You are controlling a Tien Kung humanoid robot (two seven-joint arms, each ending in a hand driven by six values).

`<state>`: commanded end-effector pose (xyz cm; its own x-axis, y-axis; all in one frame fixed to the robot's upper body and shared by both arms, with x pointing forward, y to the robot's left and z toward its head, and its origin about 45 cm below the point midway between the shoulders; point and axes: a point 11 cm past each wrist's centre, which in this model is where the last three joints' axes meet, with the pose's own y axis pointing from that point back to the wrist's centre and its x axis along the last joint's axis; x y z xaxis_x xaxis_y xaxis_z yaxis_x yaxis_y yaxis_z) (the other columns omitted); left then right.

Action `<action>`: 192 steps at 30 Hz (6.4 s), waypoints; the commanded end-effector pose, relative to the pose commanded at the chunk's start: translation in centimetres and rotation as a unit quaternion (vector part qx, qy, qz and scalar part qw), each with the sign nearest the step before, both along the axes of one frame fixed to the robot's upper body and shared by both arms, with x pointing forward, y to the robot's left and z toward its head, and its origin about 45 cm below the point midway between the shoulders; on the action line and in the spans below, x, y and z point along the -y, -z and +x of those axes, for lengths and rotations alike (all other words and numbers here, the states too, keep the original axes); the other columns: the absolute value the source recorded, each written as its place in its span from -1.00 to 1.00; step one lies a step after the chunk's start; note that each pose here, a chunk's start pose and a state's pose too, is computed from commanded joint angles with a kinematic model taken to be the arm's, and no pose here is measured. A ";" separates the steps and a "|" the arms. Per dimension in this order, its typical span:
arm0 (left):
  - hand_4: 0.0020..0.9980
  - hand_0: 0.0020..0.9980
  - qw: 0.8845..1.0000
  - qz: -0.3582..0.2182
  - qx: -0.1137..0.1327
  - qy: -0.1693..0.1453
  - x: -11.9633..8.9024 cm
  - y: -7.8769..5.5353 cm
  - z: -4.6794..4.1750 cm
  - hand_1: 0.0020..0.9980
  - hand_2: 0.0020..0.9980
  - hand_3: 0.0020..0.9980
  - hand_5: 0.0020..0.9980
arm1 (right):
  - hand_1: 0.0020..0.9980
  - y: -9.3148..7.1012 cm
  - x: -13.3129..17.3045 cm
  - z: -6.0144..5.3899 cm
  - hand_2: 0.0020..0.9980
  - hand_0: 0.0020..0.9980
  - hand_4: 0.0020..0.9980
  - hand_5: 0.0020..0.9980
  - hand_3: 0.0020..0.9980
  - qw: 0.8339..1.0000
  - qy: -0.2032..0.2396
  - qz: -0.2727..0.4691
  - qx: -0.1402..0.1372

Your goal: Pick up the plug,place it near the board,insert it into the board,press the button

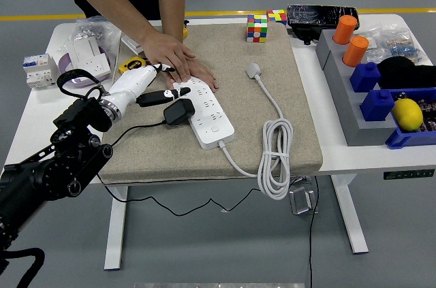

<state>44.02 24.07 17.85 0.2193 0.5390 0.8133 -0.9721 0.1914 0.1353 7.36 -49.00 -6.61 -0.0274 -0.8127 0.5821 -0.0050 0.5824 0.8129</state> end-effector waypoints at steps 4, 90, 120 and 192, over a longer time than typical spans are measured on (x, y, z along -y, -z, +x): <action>1.00 0.85 0.991 -0.128 -0.011 -0.043 -0.2 -0.8 -1.68 0.90 0.91 0.88 1.00 | 0.95 0.1 -0.1 -0.3 0.75 1.00 1.00 1.00 0.79 1.000 0.001 0.001 0.000; 1.00 1.00 0.990 -0.080 -0.104 0.049 4.3 3.1 -7.54 0.97 0.89 0.86 1.00 | 0.85 0.1 0.0 -0.2 0.72 1.00 1.00 1.00 0.75 1.000 0.002 -0.002 0.008; 1.00 1.00 0.992 -0.018 -0.073 0.104 6.8 1.9 -6.21 0.95 0.88 0.85 1.00 | 0.85 -0.1 0.3 -0.1 0.72 1.00 1.00 1.00 0.73 1.000 -0.001 -0.007 0.005; 1.00 1.00 0.971 0.202 -0.016 0.125 5.0 1.8 -6.48 1.00 1.00 0.95 1.00 | 0.85 0.0 0.2 -0.5 0.72 1.00 1.00 1.00 0.72 1.000 0.005 -0.007 0.006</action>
<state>37.53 19.11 16.04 0.3313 0.1041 0.9378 -0.8961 0.3458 0.2782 6.84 -49.23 -6.64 -0.0432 -0.8046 0.5922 -0.0095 0.5931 0.8051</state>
